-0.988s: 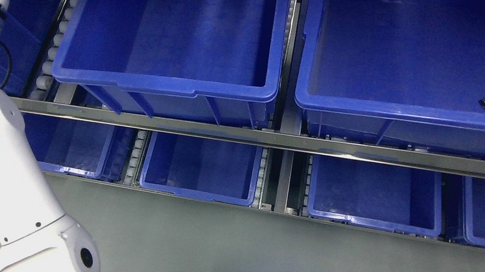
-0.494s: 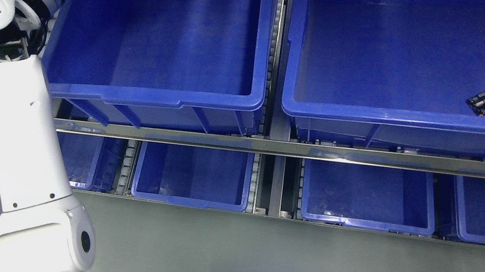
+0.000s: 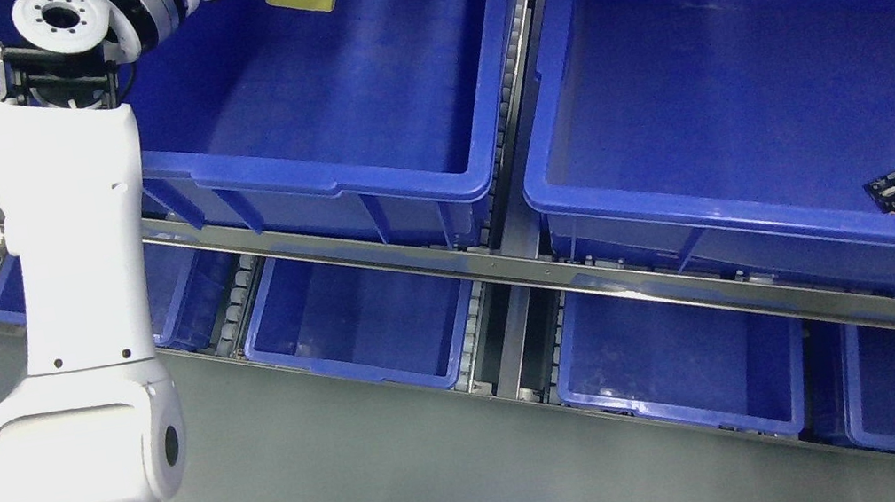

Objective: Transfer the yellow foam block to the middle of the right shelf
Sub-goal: 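Extend the left arm over the upper blue bin, then open the left hand to drop the cube into the bin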

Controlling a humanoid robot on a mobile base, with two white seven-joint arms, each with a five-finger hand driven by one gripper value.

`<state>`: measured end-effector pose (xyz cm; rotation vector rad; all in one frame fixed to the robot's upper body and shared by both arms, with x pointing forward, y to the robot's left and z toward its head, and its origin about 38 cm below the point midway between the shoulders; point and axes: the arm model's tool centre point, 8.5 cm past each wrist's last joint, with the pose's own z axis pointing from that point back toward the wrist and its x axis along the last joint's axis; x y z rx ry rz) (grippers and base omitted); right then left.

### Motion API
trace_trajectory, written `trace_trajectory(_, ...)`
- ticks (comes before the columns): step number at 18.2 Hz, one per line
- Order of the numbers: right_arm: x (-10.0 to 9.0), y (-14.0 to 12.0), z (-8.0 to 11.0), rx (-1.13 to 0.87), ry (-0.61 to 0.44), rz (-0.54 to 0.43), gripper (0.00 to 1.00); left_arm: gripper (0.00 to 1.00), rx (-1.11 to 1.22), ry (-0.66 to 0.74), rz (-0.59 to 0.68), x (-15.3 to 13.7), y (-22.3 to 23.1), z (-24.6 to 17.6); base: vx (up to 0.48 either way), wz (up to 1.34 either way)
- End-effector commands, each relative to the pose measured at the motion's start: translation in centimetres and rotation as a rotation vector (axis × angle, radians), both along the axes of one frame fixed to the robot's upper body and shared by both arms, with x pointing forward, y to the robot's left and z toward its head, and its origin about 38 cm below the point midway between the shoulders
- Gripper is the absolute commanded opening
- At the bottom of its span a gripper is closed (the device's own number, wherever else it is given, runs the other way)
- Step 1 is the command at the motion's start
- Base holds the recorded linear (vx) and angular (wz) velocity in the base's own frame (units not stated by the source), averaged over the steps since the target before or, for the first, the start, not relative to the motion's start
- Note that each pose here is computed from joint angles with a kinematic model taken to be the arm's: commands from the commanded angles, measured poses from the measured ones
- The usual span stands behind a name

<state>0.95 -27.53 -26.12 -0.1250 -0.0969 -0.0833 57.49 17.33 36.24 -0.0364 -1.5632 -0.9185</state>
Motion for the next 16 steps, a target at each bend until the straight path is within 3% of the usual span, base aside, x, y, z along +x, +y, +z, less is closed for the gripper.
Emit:
trace_trajectory(1, 0.5, -1.2, 0.1, -0.019, -0.016, 0.005, 1.0, 0.94, -0.004, 0.042, 0.019, 0.5, -0.2, -2.0, 0.0, 0.0)
trace_trajectory(3, 0.5, -1.2, 0.1, -0.019, -0.016, 0.005, 1.0, 0.99, -0.01, 0.029, 0.018, 0.4, -0.1, -1.6, 0.0, 0.0)
trace_trajectory(16, 0.5, -1.2, 0.1, -0.019, -0.016, 0.005, 1.0, 1.0, -0.106, -0.055, -0.015, -0.1, 1.1, 0.4, 0.0, 0.0)
